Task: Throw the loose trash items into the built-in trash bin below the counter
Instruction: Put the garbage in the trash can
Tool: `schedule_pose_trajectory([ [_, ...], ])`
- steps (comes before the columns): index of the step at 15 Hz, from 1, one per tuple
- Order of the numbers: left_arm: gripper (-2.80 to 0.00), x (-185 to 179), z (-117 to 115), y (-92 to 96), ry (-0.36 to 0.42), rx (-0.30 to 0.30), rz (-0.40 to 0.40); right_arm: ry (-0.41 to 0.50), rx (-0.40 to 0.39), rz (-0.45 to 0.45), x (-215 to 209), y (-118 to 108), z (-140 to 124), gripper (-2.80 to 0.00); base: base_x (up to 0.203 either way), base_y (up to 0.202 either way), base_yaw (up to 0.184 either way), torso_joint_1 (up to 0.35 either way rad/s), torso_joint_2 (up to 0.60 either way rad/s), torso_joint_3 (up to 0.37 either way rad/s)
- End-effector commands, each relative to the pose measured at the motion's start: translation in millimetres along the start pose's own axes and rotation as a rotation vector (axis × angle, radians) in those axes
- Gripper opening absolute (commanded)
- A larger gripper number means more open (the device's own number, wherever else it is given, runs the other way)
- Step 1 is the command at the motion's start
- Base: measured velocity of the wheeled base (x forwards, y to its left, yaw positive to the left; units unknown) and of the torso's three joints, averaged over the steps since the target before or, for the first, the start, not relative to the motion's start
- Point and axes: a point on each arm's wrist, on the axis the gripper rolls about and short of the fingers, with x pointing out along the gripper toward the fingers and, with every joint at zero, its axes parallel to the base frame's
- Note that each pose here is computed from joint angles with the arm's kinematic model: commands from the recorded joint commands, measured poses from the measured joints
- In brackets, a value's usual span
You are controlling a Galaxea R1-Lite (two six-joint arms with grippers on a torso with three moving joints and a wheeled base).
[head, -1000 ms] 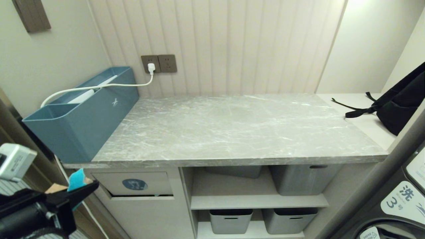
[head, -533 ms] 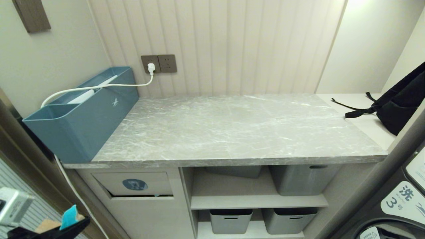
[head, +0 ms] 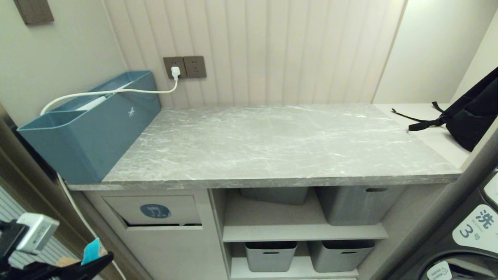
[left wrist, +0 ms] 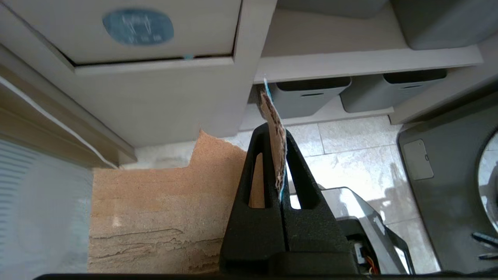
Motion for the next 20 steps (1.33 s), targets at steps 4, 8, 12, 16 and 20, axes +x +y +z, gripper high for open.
schedule_pose_trajectory([
  [4, -2.80, 12, 2, 7.3, 0.046, -0.053, 0.079, 0.000, 0.004, 0.000, 0, 0, 0, -2.80, 0.000, 0.000, 0.000, -0.239, 0.54, 0.292],
  [8, -2.80, 23, 13, 9.5, 0.051, -0.134, 0.099, -0.002, 0.004, 0.000, 0, 0, 0, -2.80, 0.000, 0.000, 0.000, -0.227, 0.52, 0.289],
  [12, -2.80, 21, 1, 10.6, 0.086, -0.136, 0.103, 0.000, 0.004, 0.000, 0, 0, 0, -2.80, 0.000, 0.000, 0.000, -0.213, 0.50, 0.287],
  [16, -2.80, 27, -3, 12.2, 0.072, -0.184, 0.112, 0.000, 0.004, 0.000, 0, 0, 0, -2.80, 0.000, 0.000, 0.000, -0.188, 0.48, 0.286],
  [20, -2.80, 37, 15, 13.4, 0.020, -0.194, 0.118, -0.002, 0.004, 0.000, 0, 0, 0, -2.80, 0.000, 0.000, 0.000, -0.174, 0.47, 0.291],
])
